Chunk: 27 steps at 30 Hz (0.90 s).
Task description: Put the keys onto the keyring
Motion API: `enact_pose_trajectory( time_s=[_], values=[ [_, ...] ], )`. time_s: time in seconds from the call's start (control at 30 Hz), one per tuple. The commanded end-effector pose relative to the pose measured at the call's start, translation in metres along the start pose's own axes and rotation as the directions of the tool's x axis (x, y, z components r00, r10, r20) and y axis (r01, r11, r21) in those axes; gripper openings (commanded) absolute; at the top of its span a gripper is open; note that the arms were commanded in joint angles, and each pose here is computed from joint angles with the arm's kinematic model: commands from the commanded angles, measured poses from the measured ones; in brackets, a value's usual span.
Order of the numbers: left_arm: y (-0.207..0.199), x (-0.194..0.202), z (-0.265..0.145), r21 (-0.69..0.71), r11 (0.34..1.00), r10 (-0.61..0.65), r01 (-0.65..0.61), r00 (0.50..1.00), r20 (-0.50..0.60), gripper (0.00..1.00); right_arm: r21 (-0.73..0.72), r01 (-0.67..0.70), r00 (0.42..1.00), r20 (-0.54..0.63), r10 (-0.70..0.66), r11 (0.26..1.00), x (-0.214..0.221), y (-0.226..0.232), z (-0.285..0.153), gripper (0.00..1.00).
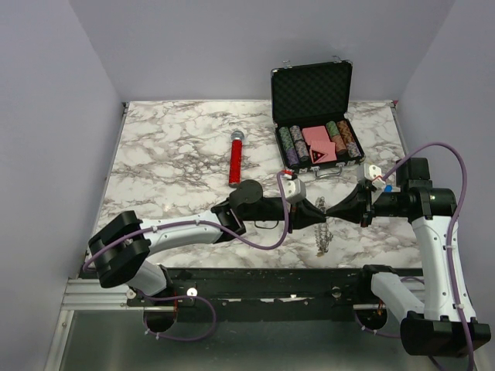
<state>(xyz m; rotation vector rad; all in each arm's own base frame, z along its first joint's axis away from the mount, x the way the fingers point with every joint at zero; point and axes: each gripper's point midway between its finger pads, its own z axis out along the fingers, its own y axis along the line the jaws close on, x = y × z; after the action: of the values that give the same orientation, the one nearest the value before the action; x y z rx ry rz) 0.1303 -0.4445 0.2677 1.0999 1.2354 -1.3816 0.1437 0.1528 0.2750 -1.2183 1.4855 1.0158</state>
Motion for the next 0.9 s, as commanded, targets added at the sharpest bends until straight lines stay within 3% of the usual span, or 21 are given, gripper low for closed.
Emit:
enact_pose_trajectory(
  time_s=[0.0, 0.1, 0.3, 0.4, 0.5, 0.57, 0.7, 0.87],
  values=[
    [-0.010, -0.010, 0.007, 0.057, 0.998, 0.015, -0.016, 1.000, 0.011, 0.20, -0.047, -0.060, 0.997, 0.043, 0.062, 0.997, -0.005, 0.019, 0.002, 0.00],
    [-0.009, -0.010, 0.007, 0.055, 0.998, 0.011, -0.011, 1.000, 0.008, 0.00, -0.046, -0.059, 0.997, 0.042, 0.061, 0.997, -0.005, 0.019, 0.002, 0.00],
    [-0.011, -0.011, 0.000, 0.042, 0.999, 0.008, -0.009, 0.999, 0.036, 0.00, -0.037, -0.055, 0.998, 0.039, 0.057, 0.998, -0.006, 0.018, 0.001, 0.00],
    [-0.012, -0.016, -0.009, 0.016, 1.000, 0.017, -0.018, 0.997, 0.070, 0.00, -0.033, -0.060, 0.998, 0.033, 0.061, 0.998, -0.005, 0.017, 0.001, 0.22],
    [-0.016, -0.021, -0.022, -0.007, 1.000, 0.031, -0.030, 0.994, 0.108, 0.00, -0.030, -0.062, 0.998, 0.030, 0.063, 0.998, -0.008, 0.017, 0.000, 0.50],
    [-0.020, -0.024, -0.032, -0.021, 0.999, 0.049, -0.047, 0.990, 0.132, 0.00, -0.028, -0.062, 0.998, 0.024, 0.063, 0.998, -0.012, 0.016, -0.001, 0.62],
    [-0.035, -0.022, -0.057, -0.030, 0.988, 0.152, -0.149, 0.971, 0.185, 0.00, -0.022, -0.044, 0.999, 0.012, 0.044, 0.999, -0.012, 0.011, -0.002, 0.77],
    [-0.057, -0.026, -0.093, -0.040, 0.946, 0.318, -0.322, 0.897, 0.306, 0.00, -0.093, 0.005, 1.000, 0.024, -0.002, 0.996, 0.002, 0.013, 0.009, 0.81]
  ],
)
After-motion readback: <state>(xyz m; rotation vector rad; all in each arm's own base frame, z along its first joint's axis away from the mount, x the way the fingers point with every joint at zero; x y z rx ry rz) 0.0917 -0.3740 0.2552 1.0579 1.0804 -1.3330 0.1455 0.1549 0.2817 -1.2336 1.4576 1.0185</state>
